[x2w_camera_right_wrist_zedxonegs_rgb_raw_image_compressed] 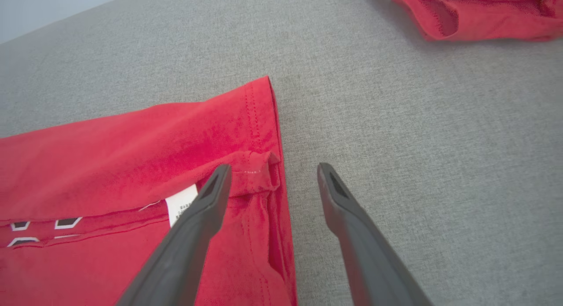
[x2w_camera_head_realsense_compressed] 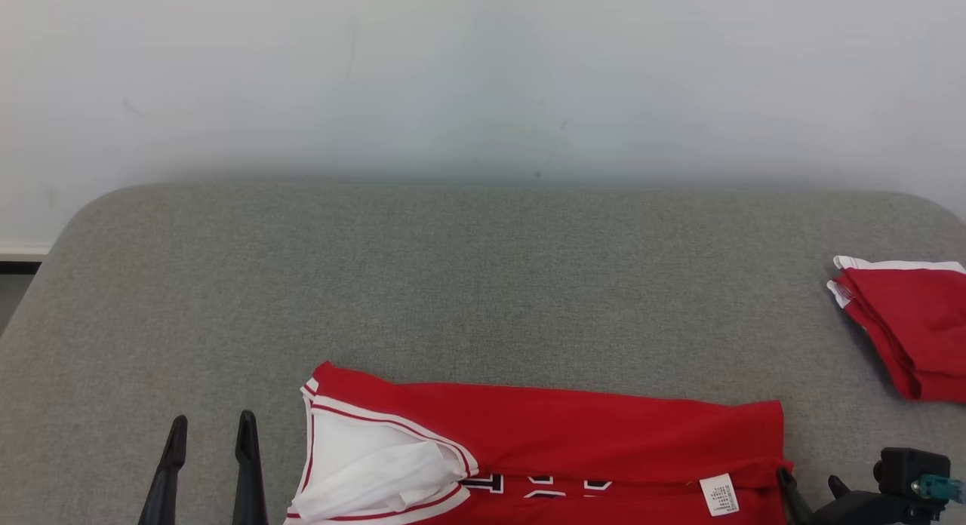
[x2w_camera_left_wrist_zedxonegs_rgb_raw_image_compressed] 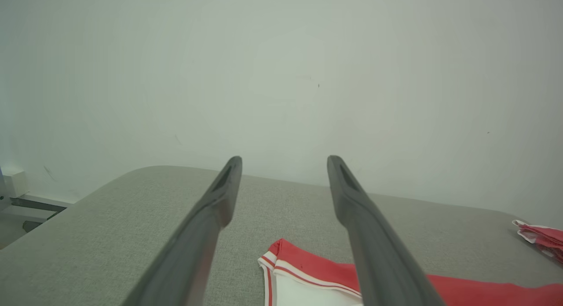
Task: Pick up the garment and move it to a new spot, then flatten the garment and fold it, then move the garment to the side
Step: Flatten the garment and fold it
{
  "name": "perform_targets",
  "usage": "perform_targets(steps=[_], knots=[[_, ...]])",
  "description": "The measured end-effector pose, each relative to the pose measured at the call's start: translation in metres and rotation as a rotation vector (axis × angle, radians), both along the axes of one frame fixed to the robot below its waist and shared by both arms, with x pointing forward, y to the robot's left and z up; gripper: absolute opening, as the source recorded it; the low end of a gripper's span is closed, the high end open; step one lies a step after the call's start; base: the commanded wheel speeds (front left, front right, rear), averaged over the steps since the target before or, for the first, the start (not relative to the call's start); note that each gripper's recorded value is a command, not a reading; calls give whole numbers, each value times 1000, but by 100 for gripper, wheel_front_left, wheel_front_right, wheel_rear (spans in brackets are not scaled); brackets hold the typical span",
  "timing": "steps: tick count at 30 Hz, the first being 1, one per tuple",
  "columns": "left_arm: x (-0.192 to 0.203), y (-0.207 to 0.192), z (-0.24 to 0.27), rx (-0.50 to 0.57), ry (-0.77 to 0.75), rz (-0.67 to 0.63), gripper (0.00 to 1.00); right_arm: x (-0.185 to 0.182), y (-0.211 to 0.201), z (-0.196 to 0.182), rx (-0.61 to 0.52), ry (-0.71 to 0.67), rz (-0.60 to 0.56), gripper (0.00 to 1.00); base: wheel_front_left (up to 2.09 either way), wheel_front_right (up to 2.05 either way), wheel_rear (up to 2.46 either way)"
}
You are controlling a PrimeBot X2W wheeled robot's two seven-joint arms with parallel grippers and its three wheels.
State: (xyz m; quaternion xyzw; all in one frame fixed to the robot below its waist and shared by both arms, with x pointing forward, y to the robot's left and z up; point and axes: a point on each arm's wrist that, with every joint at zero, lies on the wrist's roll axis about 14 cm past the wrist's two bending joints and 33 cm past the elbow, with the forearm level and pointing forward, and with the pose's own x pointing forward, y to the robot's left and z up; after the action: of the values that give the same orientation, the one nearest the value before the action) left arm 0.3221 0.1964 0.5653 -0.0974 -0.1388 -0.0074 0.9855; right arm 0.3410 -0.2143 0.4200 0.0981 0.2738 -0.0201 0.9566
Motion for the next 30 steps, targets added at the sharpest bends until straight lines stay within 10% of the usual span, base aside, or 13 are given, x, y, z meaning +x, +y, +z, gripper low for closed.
perform_targets(steps=[21, 25, 30], knots=[[5, 2, -18, 12, 60, 14, 100, 8, 22, -60, 10, 191, 57, 100, 0, 0, 0], [6, 2, -20, 8, 67, 13, 100, 6, 25, -64, 16, 220, 67, 29, 0, 0, 0], [6, 4, -29, 8, 95, 16, 100, 4, 28, -66, 15, 248, 85, 0, 0, 0, 0]])
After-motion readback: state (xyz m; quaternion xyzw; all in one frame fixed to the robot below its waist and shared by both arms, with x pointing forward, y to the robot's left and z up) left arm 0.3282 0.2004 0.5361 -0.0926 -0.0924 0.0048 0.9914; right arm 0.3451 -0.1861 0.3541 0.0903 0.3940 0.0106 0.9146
